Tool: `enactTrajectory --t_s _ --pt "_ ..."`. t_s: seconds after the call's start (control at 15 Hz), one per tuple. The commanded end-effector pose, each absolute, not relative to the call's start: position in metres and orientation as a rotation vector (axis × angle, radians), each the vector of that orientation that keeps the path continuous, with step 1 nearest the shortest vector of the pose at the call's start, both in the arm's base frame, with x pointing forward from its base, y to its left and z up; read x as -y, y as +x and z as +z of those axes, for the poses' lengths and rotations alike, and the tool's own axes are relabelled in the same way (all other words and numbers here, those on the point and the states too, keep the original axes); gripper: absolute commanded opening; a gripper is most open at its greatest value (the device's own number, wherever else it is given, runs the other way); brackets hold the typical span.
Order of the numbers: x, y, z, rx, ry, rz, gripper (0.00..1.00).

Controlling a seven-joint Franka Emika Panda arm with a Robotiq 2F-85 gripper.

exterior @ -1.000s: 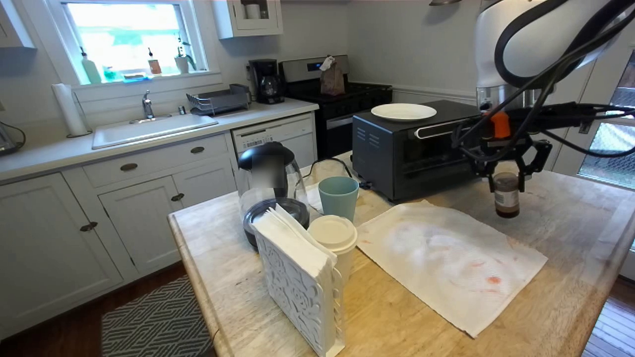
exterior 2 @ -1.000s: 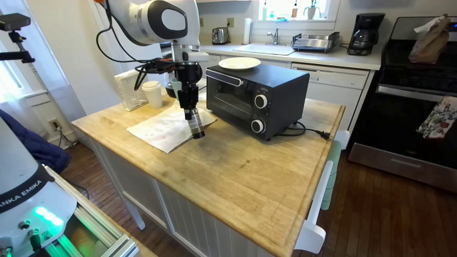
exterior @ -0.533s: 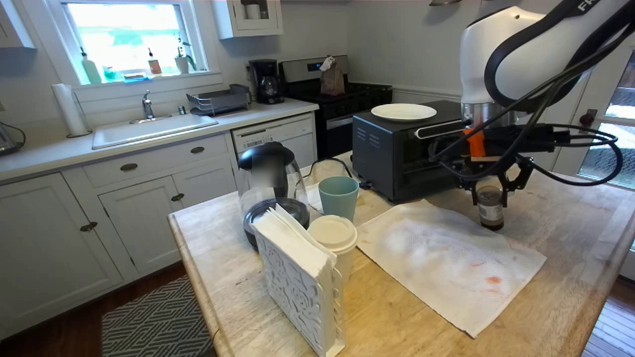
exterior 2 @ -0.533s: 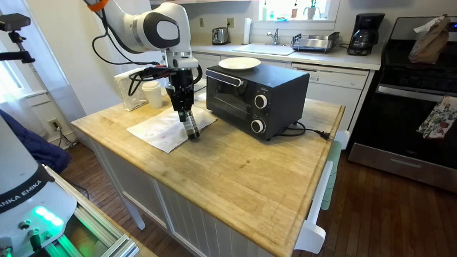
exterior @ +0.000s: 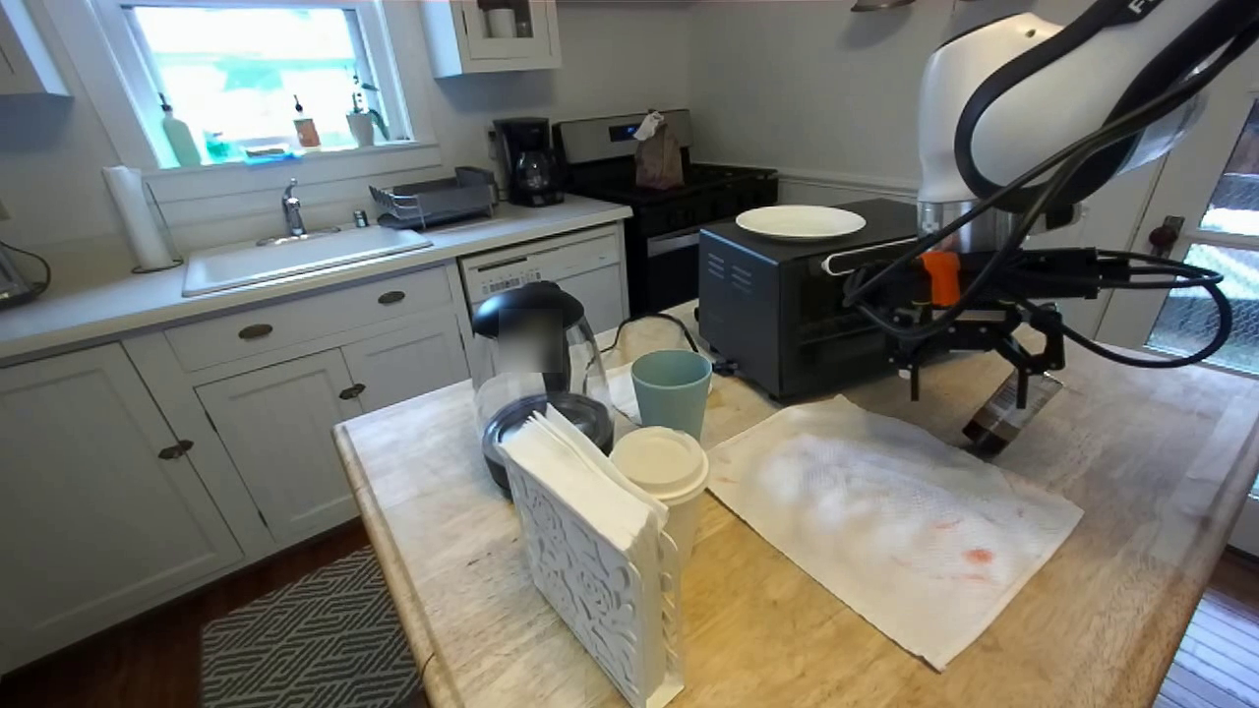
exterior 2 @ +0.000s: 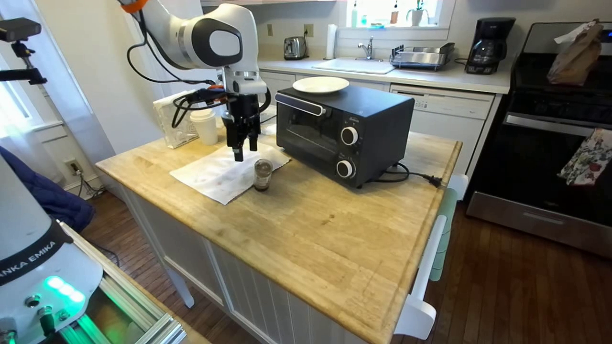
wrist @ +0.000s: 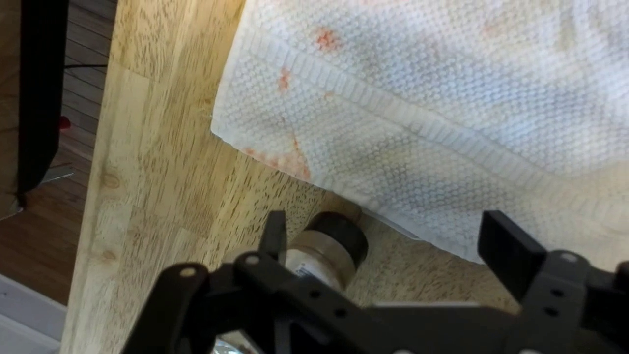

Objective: Put the spice bottle upright on the towel

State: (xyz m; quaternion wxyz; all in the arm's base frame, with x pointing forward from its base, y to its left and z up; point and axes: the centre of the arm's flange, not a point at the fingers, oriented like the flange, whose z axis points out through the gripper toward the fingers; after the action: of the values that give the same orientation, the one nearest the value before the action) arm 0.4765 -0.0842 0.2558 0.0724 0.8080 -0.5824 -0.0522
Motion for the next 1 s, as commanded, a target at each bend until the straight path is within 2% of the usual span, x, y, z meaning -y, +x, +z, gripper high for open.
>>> enactTrajectory --t_s 0.0,0.6,0.93 --pt "0.090 0.470 0.258 1.773 2.475 -0.200 1.00" --pt "0.130 0.453 0.265 1.887 2.289 -0.276 1.00" --pt "0.146 0.453 0.254 2.074 2.110 -0.162 1.00"
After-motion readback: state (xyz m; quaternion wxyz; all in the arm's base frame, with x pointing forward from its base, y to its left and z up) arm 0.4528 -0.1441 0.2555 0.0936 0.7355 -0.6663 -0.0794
